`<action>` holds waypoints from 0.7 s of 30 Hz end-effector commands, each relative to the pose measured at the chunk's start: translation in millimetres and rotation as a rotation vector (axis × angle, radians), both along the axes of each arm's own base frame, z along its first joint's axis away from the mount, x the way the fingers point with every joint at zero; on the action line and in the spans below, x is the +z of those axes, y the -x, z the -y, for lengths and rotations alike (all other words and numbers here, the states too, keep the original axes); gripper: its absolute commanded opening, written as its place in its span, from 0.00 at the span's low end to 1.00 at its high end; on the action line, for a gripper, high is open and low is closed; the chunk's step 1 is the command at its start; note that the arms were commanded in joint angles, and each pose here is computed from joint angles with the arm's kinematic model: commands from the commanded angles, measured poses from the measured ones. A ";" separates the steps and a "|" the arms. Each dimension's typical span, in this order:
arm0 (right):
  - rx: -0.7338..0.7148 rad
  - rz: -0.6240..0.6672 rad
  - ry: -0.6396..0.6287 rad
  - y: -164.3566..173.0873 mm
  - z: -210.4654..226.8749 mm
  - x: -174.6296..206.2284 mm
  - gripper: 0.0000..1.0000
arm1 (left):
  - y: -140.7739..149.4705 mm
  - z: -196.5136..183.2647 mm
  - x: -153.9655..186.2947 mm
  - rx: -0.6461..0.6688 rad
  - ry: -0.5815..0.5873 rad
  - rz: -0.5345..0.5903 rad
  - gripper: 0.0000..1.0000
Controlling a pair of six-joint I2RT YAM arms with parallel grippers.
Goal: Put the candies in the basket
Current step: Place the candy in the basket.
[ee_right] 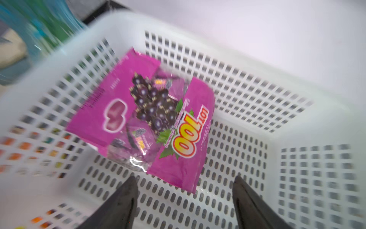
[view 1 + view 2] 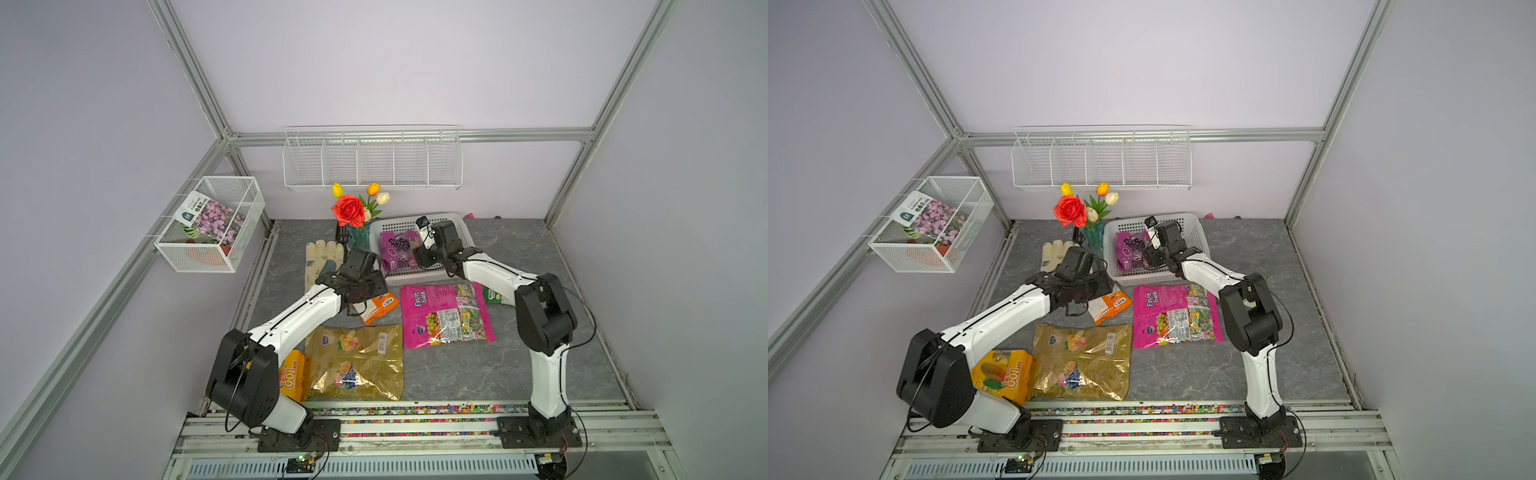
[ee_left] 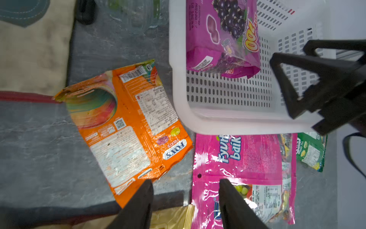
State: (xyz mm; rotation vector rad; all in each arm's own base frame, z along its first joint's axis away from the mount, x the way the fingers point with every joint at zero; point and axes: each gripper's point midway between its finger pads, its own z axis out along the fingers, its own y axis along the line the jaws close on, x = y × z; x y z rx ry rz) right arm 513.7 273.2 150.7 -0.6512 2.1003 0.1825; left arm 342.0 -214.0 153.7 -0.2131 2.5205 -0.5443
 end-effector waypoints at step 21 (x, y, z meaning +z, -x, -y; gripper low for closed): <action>0.891 -0.025 -0.043 251.1 -118.0 2.0 0.75 | 102.0 -195.2 -37.4 0.866 -0.131 -0.442 0.59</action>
